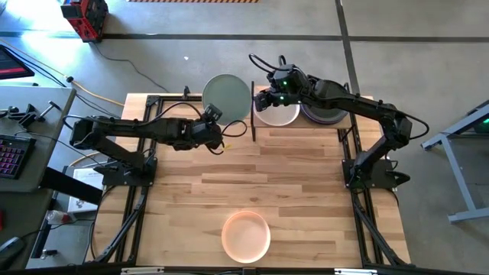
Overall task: Place and stack plates onto a shelf
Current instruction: Stack the blue plate on top of the white plate on the shelf, then stack the light orange plate on top of the blue plate on the shelf
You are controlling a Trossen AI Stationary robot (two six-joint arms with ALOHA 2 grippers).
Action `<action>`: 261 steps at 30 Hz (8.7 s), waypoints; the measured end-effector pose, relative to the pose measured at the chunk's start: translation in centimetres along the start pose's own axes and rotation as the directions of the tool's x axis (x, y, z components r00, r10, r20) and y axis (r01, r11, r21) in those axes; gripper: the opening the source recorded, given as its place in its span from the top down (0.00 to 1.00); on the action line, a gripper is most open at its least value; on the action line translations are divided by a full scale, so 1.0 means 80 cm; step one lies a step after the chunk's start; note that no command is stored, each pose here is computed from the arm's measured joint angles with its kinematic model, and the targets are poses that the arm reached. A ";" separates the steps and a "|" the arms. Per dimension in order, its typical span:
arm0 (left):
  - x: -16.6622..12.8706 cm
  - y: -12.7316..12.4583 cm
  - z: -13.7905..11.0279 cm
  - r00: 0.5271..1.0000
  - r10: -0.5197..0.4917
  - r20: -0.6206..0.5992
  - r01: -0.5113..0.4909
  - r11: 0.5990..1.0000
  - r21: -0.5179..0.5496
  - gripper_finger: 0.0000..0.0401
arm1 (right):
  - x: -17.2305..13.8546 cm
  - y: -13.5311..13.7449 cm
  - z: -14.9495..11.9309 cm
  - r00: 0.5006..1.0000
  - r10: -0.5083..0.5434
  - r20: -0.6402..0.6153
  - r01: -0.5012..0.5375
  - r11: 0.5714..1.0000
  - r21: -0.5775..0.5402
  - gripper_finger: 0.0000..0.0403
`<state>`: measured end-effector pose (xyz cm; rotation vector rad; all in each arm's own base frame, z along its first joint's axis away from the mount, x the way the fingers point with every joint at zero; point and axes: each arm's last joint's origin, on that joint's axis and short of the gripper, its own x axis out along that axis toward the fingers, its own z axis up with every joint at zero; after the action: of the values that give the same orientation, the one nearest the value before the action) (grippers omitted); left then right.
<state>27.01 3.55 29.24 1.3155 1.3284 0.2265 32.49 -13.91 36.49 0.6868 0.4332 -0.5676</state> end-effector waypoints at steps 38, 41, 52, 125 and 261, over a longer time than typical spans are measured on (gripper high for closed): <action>0.000 0.006 0.005 0.998 0.020 0.061 -0.025 0.997 0.070 0.99 | 0.000 0.002 -0.002 1.000 -0.001 -0.006 0.002 0.997 0.079 0.66; 0.000 0.007 0.005 0.997 0.030 0.066 -0.035 0.997 0.073 0.99 | 0.000 0.001 -0.005 1.000 -0.014 -0.025 0.016 0.997 0.080 0.66; -0.001 0.008 0.006 0.997 0.038 0.073 -0.041 0.998 0.046 0.99 | 0.000 -0.001 -0.009 0.998 -0.030 -0.057 0.033 0.998 0.048 0.98; -0.021 -0.002 0.024 0.988 0.040 0.149 0.116 0.445 -0.888 0.64 | -0.075 -0.167 0.030 0.920 -0.168 -0.353 0.265 0.932 0.246 1.00; 0.052 -0.007 -0.063 0.945 -0.328 0.007 0.138 0.380 -0.914 0.64 | 0.106 0.147 -0.415 0.559 -0.195 -0.806 -0.123 0.942 -0.313 0.63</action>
<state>24.14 9.32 27.96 0.1324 1.2006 0.7728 40.01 13.64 14.27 0.5759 1.4297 -0.1431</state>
